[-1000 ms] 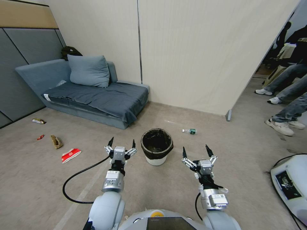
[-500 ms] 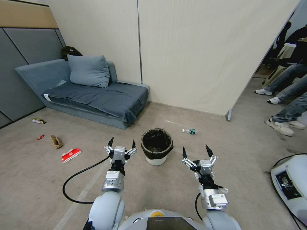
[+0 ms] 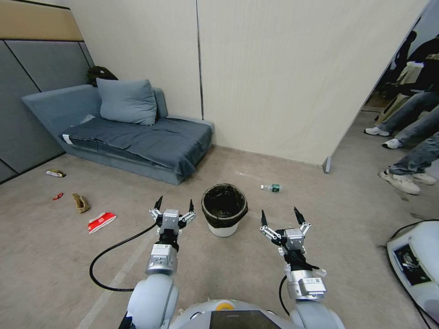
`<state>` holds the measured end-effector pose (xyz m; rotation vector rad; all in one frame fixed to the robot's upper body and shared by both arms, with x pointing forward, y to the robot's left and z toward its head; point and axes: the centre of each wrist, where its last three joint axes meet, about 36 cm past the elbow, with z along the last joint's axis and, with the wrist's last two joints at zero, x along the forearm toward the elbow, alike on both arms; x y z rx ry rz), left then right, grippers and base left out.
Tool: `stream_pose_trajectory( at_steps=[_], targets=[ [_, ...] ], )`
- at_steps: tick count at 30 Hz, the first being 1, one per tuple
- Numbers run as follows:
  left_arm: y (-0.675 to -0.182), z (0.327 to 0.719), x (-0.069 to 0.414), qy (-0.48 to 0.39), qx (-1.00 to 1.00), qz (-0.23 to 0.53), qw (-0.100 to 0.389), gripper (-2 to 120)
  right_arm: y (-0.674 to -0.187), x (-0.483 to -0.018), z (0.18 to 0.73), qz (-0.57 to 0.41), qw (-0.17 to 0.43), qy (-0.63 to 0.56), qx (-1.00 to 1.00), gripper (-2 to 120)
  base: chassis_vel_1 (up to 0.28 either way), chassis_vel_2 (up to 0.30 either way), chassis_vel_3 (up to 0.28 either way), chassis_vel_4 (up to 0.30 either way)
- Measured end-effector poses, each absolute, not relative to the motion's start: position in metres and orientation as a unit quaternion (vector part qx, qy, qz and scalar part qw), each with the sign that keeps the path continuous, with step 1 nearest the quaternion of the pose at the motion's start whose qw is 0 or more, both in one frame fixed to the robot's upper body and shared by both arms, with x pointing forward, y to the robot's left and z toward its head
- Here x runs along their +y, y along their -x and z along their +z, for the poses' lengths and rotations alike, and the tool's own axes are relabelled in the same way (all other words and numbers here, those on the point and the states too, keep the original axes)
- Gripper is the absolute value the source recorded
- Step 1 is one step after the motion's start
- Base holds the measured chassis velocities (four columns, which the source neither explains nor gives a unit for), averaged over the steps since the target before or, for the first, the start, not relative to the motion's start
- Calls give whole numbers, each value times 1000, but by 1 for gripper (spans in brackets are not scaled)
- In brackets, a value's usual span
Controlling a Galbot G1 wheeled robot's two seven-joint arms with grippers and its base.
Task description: Pick up the trash bin, then pick up the garbage from the floor and place it into the trash bin.
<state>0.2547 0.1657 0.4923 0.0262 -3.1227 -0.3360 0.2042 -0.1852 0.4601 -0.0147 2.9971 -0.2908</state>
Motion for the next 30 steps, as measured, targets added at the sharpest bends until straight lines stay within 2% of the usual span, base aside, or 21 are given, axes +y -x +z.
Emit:
stream_pose_trajectory(
  at_steps=[6, 10, 13, 17, 30],
  targets=[
    [-257, 493, 167, -8, -995, -103, 1, 100, -215, -196, 460, -111, 68, -9, 991, 100, 0, 0, 0, 0],
    [-276, 497, 187, -1, -998, -62, 19, 100, -252, -233, 468, -146, 79, -62, 984, 100, 0, 0, 0, 0],
    [-287, 500, 200, 6, -999, -35, 28, 100, -255, -236, 469, -148, 79, -66, 984, 100, 0, 0, 0, 0],
    [-289, 494, 193, 43, -998, -7, 43, 100, -255, -236, 469, -148, 79, -66, 984, 100, 0, 0, 0, 0],
    [-288, 496, 189, 64, -996, 21, 57, 100, -252, -228, 465, -138, 78, -44, 986, 100, 0, 0, 0, 0]
  ],
)
